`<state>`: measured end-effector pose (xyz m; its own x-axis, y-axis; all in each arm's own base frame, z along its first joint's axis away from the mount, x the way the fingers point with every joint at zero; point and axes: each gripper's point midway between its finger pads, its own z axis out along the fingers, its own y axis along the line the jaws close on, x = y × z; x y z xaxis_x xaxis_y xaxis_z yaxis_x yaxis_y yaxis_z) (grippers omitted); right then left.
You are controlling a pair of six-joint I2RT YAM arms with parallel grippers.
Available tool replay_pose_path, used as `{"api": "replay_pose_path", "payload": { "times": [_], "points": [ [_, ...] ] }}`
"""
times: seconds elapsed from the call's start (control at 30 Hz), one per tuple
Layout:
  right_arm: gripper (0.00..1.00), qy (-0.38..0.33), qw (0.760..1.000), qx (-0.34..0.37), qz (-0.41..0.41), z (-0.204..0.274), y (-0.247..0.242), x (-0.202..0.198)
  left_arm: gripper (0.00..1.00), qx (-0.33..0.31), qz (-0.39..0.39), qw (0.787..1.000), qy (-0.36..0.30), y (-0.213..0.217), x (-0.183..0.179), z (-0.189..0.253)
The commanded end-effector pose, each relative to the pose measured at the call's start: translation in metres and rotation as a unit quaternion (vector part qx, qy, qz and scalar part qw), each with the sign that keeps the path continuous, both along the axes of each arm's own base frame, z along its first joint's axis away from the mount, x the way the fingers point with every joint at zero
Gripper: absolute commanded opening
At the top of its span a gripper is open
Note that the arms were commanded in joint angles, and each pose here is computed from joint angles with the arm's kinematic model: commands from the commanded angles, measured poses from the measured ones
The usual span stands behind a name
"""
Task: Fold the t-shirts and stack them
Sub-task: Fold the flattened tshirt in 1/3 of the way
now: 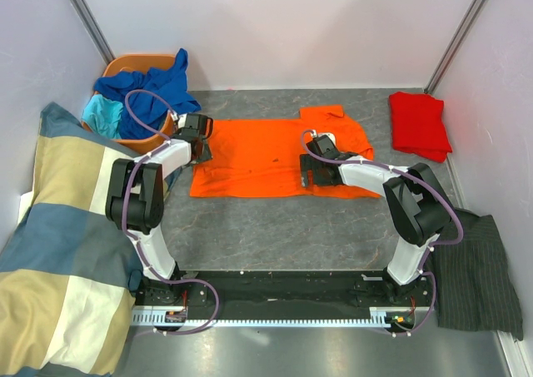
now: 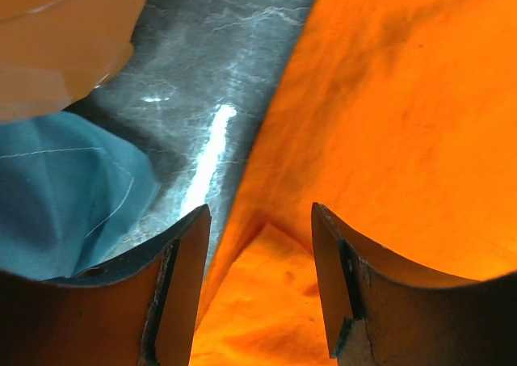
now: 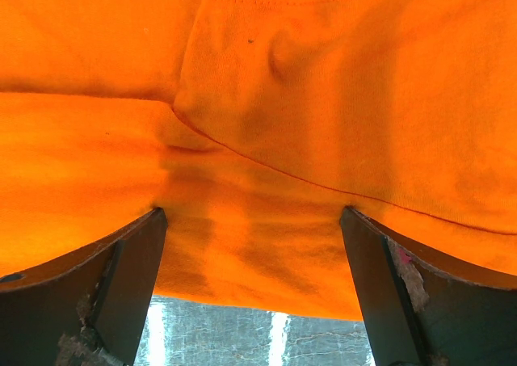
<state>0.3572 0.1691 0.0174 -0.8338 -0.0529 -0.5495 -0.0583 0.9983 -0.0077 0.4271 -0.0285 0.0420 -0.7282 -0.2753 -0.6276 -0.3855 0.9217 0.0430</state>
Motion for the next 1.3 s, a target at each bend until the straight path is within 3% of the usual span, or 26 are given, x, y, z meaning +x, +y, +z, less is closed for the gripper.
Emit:
{"api": "replay_pose_path", "payload": {
  "times": [0.0,0.4,0.7,0.83,1.03,1.27],
  "points": [
    [0.98,0.106,0.990,-0.090,0.007,-0.044,-0.039,-0.050,0.61,0.013,-0.007,1.000,-0.021,0.004,0.005,0.023],
    [0.98,0.082,0.991,-0.102,-0.016,-0.024,-0.047,-0.046,0.62,-0.052,-0.039,0.991,-0.117,-0.015,-0.008,0.087],
    [0.98,-0.029,0.998,-0.035,-0.036,0.074,-0.035,-0.022,0.63,-0.141,-0.112,0.971,-0.159,-0.065,0.000,0.106],
    [0.98,-0.049,0.998,-0.004,-0.035,0.095,-0.027,-0.019,0.64,-0.156,-0.143,0.965,-0.157,-0.094,-0.001,0.101],
    [0.98,-0.055,0.997,-0.019,-0.059,0.084,-0.030,-0.007,0.64,-0.170,-0.179,0.960,-0.132,-0.138,-0.009,0.081],
    [0.98,-0.032,0.997,-0.028,-0.062,0.045,-0.025,-0.001,0.64,-0.192,-0.204,0.955,-0.100,-0.180,-0.050,0.055]
  ]
}}
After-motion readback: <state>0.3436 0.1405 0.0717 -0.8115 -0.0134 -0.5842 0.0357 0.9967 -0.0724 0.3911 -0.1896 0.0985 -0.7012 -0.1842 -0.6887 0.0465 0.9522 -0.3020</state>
